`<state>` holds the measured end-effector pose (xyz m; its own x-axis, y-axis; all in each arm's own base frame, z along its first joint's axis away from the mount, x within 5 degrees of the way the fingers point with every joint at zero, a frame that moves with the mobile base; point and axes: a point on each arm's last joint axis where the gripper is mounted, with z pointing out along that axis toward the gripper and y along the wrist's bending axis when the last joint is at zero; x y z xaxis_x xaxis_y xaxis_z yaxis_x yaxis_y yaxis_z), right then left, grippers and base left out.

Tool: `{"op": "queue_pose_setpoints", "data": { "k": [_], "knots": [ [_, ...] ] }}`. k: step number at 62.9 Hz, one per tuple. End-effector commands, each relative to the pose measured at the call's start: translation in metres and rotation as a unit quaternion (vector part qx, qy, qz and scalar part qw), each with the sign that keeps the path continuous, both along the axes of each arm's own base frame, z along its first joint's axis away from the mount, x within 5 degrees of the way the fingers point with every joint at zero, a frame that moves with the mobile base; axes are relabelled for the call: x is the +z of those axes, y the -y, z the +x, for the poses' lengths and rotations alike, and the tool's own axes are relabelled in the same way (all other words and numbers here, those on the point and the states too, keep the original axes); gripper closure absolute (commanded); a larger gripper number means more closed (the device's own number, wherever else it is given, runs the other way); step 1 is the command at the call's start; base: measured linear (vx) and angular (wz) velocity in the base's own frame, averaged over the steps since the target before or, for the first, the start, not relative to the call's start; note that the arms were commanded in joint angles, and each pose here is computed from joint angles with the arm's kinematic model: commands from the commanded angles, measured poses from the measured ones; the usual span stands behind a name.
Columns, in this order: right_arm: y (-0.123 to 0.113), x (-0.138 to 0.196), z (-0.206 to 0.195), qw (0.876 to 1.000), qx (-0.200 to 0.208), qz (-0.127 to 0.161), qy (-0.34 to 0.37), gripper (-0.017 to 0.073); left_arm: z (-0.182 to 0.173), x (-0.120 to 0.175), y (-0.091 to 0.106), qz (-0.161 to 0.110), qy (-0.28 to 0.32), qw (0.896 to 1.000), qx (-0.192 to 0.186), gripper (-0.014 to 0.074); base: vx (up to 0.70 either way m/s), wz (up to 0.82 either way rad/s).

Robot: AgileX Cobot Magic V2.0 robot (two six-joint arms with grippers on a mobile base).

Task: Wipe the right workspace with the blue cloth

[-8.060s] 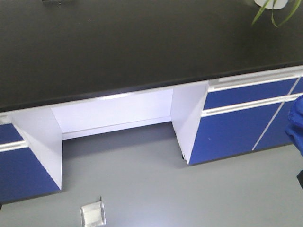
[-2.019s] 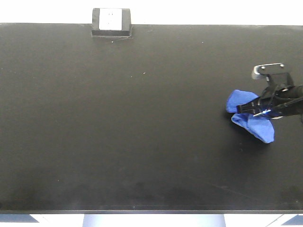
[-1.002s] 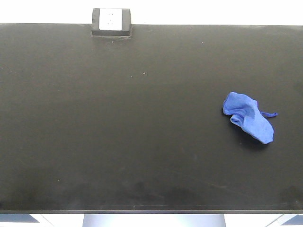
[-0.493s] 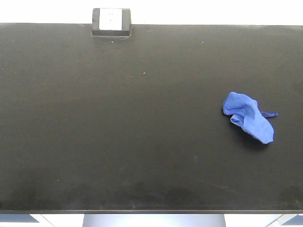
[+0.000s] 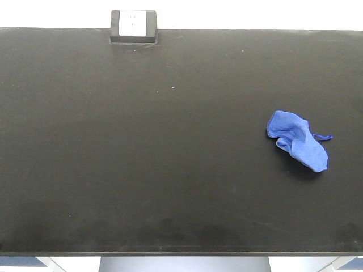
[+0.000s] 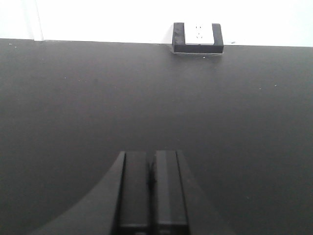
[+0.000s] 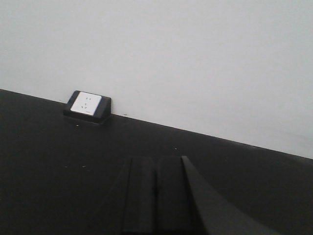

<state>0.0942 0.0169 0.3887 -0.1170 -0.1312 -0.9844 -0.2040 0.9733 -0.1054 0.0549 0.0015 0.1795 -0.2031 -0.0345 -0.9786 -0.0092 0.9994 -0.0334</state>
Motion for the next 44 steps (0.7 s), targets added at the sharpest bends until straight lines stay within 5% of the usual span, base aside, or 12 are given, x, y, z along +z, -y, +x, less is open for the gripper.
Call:
{"op": "queue_pose_setpoints", "data": {
  "k": [1,17,27,44],
  "knots": [
    [0.006,0.013,-0.002,0.998,-0.036,-0.006,0.042,0.0567,0.001,-0.002,0.001,-0.005,0.032,0.999,-0.007,0.0599,0.00,0.00],
    [0.020,-0.036,-0.013,0.990,-0.116,-0.001,0.075,0.0567,0.001,-0.002,0.001,-0.005,0.032,0.999,-0.007,0.0599,0.00,0.00],
    [0.021,-0.098,-0.023,0.988,-0.122,-0.018,0.089,0.0567,0.001,-0.002,0.001,-0.005,0.032,0.999,-0.007,0.0599,0.00,0.00],
    [0.020,-0.189,-0.038,0.985,-0.123,-0.002,0.120,0.0567,0.001,-0.002,0.001,-0.005,0.031,0.999,-0.007,0.0599,0.00,0.00]
  ]
}}
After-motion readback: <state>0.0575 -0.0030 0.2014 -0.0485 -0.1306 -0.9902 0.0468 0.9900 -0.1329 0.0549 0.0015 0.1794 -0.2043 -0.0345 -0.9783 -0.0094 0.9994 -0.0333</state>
